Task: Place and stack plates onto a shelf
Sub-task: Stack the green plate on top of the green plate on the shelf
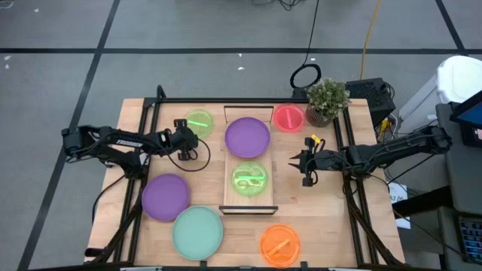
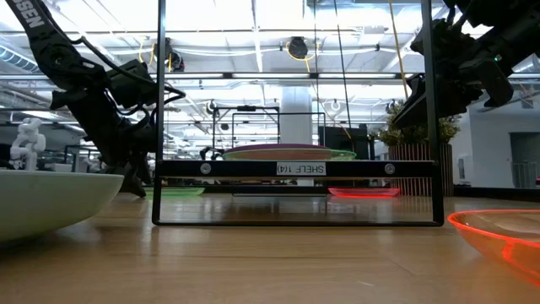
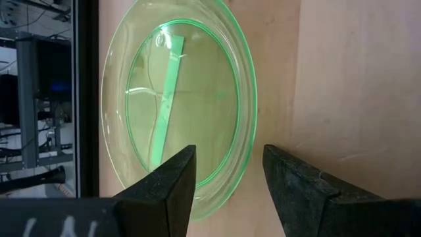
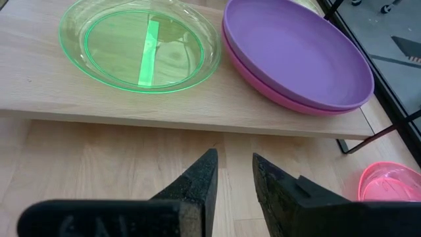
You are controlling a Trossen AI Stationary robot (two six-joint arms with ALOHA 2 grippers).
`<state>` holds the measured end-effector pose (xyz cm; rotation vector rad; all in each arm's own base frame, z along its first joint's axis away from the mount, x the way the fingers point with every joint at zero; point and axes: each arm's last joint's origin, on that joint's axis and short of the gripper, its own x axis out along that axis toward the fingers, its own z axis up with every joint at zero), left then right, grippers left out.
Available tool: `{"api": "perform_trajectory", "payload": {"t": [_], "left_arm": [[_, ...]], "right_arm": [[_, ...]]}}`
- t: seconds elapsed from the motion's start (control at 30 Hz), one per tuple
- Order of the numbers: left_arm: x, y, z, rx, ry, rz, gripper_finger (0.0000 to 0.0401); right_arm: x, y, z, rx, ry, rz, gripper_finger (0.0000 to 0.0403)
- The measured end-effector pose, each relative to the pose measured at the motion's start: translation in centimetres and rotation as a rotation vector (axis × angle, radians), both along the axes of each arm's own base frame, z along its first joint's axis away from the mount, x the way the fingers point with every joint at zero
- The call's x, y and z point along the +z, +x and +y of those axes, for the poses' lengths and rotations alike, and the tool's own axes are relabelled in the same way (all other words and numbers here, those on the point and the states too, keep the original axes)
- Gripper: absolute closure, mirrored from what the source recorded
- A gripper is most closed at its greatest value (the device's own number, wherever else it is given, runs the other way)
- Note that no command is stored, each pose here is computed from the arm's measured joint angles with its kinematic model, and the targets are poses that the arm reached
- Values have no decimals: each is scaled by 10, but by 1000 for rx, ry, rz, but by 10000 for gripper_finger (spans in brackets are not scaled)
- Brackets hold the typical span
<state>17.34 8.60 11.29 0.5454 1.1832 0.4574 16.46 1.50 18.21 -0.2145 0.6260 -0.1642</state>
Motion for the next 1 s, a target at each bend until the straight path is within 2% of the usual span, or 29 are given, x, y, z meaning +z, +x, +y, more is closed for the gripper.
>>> {"api": "perform_trajectory", "payload": {"t": [0.3,0.5,0.83,1.0], "left_arm": [[0,-2,4,-7,8,23,276],[-2,-3,7,-36,-14,27,279],[-11,4,13,-69,24,58,281],[-12,4,12,-93,17,73,327]], "right_arm": [[0,0,0,-9,13,-4,321],[0,0,0,-9,13,-4,321],[0,0,0,-9,14,-3,321],[0,0,0,-9,14,-3,321]]}}
